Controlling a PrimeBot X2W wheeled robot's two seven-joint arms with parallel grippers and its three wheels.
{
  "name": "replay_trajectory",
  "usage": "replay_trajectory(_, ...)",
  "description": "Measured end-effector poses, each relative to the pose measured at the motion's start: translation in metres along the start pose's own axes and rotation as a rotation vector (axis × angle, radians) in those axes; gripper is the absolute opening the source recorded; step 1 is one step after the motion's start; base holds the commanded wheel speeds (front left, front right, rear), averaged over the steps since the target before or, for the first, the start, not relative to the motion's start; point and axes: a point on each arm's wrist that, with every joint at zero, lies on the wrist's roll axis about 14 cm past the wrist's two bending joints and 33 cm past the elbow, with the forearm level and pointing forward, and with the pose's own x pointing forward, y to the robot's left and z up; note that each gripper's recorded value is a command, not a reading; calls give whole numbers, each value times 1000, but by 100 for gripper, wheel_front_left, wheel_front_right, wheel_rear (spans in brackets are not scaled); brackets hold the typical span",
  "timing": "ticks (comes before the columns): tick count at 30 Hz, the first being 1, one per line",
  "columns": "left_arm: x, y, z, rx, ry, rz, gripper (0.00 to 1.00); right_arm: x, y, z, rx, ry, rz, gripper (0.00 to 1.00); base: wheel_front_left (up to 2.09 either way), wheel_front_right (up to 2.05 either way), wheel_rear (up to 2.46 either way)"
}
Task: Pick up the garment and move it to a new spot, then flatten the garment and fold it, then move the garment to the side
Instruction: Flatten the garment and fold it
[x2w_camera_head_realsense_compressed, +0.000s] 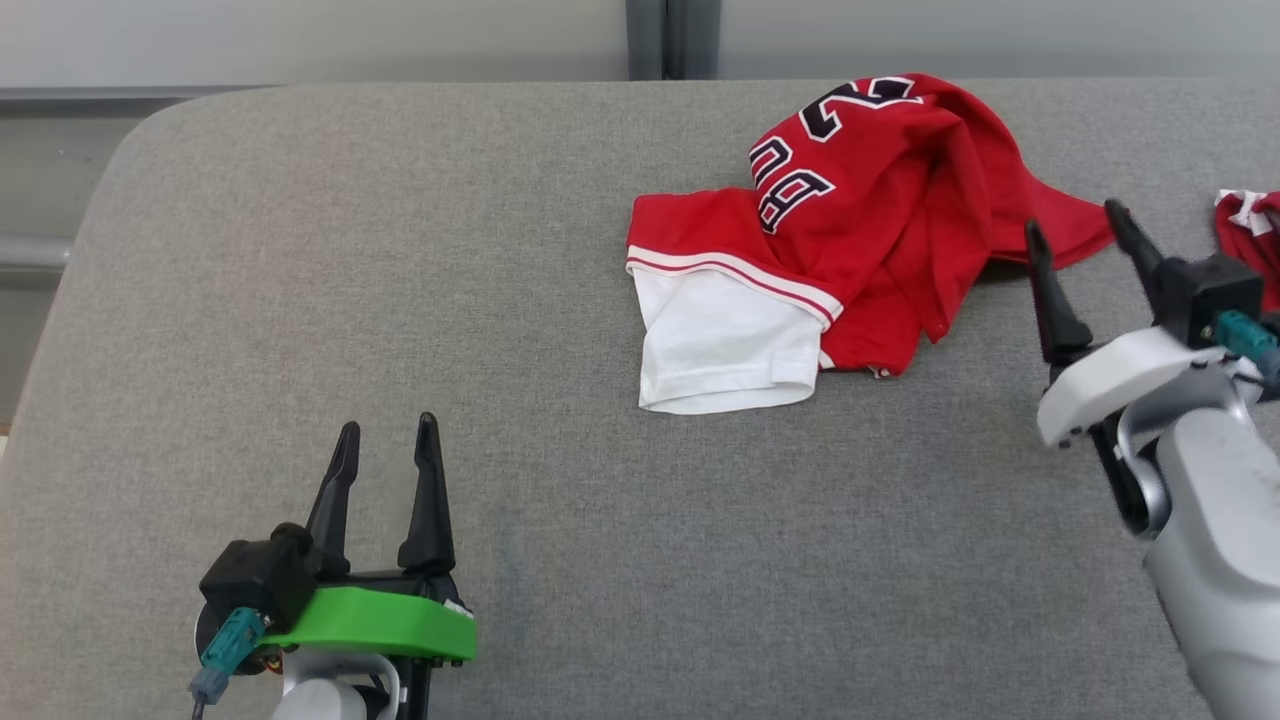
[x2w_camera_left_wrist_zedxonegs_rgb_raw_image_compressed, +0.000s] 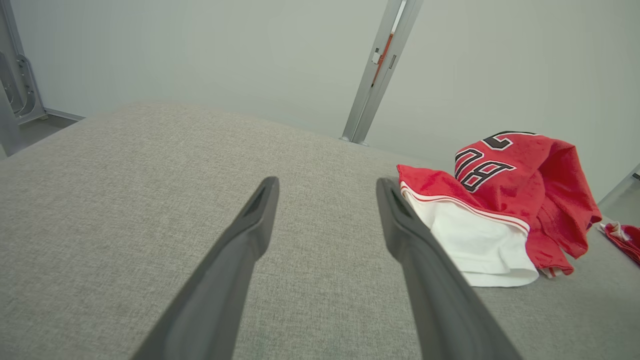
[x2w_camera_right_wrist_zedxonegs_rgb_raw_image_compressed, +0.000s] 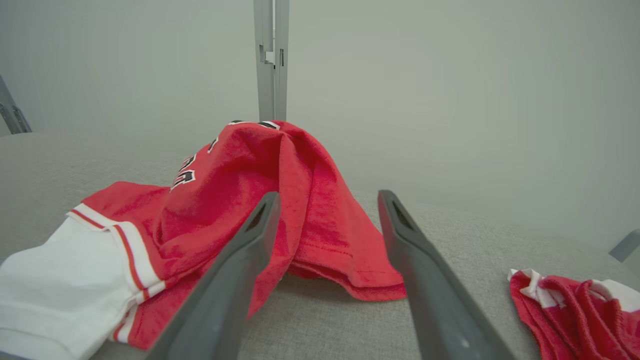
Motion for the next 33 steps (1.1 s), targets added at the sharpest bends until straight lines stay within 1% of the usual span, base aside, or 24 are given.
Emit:
replay_trajectory(3, 0, -7, 3, -1, -10, -21, 100, -21, 17, -18, 57, 40, 5, 100, 0, 0, 0)
replay_trajectory(7, -1, -9, 6, -1, -17, -29, 100, -31, 30, -38, 90, 93, 10, 100, 0, 0, 0)
replay_trajectory(9, -1, -6, 6, 2, -17, -21, 100, -29, 38, -46, 104, 116, 15, 100, 0, 0, 0)
replay_trajectory(11, -2, -3, 6, 9, -17, -11, 100, -25, 38, -52, 117, 132, 5, 100, 0, 0, 0)
replay_trajectory(16, -4, 8, 5, 18, -12, 21, 100, -9, 42, -70, 159, 191, -15, 100, 0, 0, 0)
replay_trajectory(19, -4, 14, 7, 22, -17, 38, 100, 0, 51, -81, 185, 227, -7, 100, 0, 0, 0)
replay_trajectory(20, -4, 17, 7, 24, -15, 46, 100, 3, 54, -84, 188, 237, 0, 91, 0, 0, 0)
replay_trajectory(21, -5, 19, 6, 25, -14, 52, 100, 6, 56, -85, 188, 243, 4, 45, 0, 0, 0)
replay_trajectory(22, -5, 21, 6, 26, -12, 58, 100, 9, 57, -86, 188, 248, 7, 28, 0, 0, 0)
replay_trajectory(23, -6, 23, 6, 27, -11, 64, 100, 11, 59, -88, 188, 253, 12, 0, 0, 0, 0)
replay_trajectory(26, -6, 27, 5, 30, -9, 79, 100, 13, 62, -92, 188, 265, 20, 0, 0, 0, 0)
replay_trajectory(28, -5, 28, 5, 30, -10, 80, 100, 15, 56, -88, 176, 252, 14, 0, 0, 0, 0)
replay_trajectory(33, 0, 21, 3, 25, -8, 60, 100, 16, 27, -66, 103, 186, -20, 0, 0, 0, 0)
